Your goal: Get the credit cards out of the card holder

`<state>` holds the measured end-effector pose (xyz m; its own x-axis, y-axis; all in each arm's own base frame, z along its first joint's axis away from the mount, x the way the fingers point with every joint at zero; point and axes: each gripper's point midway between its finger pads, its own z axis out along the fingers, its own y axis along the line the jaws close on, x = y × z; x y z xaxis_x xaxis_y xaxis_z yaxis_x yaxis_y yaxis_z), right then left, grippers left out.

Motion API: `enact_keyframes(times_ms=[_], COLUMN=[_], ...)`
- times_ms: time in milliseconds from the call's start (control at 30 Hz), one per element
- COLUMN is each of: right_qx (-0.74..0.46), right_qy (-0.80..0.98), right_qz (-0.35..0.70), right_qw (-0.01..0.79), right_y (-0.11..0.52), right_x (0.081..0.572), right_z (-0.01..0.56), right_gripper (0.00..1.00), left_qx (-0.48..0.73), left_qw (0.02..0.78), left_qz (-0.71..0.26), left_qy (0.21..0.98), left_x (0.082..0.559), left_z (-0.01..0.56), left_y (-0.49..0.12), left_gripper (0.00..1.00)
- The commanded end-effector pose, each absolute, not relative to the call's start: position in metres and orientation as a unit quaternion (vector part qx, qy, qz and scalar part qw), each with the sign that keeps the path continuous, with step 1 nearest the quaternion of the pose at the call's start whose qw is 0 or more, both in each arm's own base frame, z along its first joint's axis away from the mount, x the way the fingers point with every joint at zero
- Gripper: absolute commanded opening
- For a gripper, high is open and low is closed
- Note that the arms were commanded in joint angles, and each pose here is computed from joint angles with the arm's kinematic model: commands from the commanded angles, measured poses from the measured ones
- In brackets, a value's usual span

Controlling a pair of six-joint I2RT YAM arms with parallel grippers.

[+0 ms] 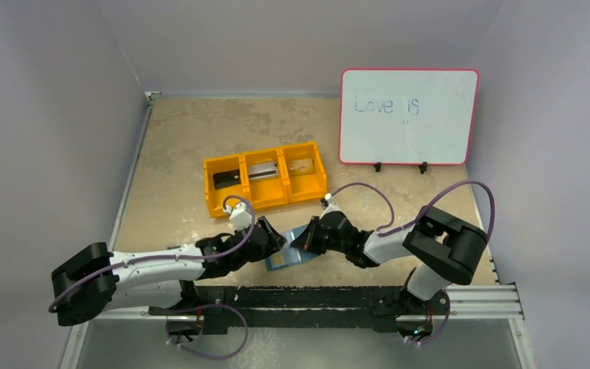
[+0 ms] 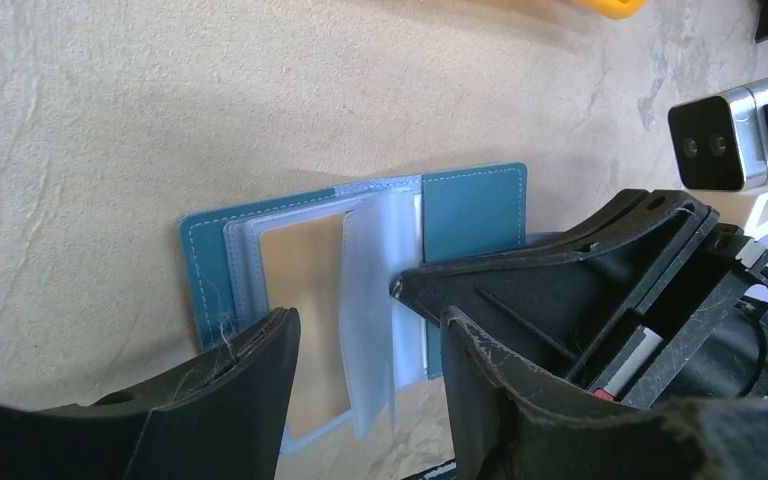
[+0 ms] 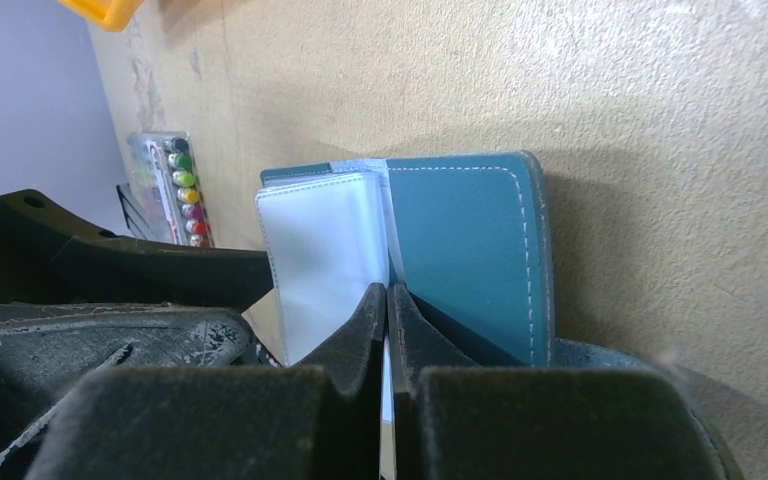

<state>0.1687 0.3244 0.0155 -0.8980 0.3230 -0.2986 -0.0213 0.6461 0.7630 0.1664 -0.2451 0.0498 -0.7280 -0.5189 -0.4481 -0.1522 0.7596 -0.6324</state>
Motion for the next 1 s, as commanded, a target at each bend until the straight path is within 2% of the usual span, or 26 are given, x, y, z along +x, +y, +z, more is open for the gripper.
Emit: enact_keyframes(times_ms=[0, 200, 400, 533, 667, 733, 833, 967], right_qx=[0.091, 0.087, 0.091, 0.107, 0.165, 0.183, 0.203, 0.230], right_qy=[0.899, 0.899, 0.890, 0.874, 0.861, 0.854, 0.856, 0.864], right_qz=[0.383, 0.386, 0.398, 0.402, 0.385, 0.379, 0.354, 0.301], right_qw=[0.193, 0.189, 0.204, 0.252, 0.287, 0.305, 0.317, 0.331], right_y=[0.310, 0.312, 0.309, 0.299, 0.271, 0.258, 0.237, 0.205], right_x=[0.161, 0.160, 0.162, 0.174, 0.180, 0.182, 0.179, 0.177], right_z=[-0.004, -0.004, 0.005, 0.026, 0.045, 0.053, 0.058, 0.057], right_gripper=[0.00, 0.01, 0.06, 0.19, 0.41, 0.49, 0.54, 0.53], left_qx=[-0.202, -0.189, -0.163, -0.151, -0.136, -0.129, -0.117, -0.099], left_qw=[0.314, 0.301, 0.297, 0.313, 0.327, 0.328, 0.323, 0.314], left_qz=[-0.295, -0.361, -0.386, -0.400, -0.392, -0.392, -0.404, -0.401], left_qy=[0.880, 0.862, 0.858, 0.848, 0.849, 0.850, 0.848, 0.855], left_x=[0.163, 0.163, 0.168, 0.174, 0.178, 0.180, 0.181, 0.184], left_z=[0.050, 0.056, 0.071, 0.088, 0.097, 0.098, 0.099, 0.094], left_y=[-0.241, -0.269, -0.296, -0.304, -0.307, -0.311, -0.324, -0.342], left_gripper=[0.54, 0.55, 0.55, 0.53, 0.53, 0.53, 0.53, 0.52])
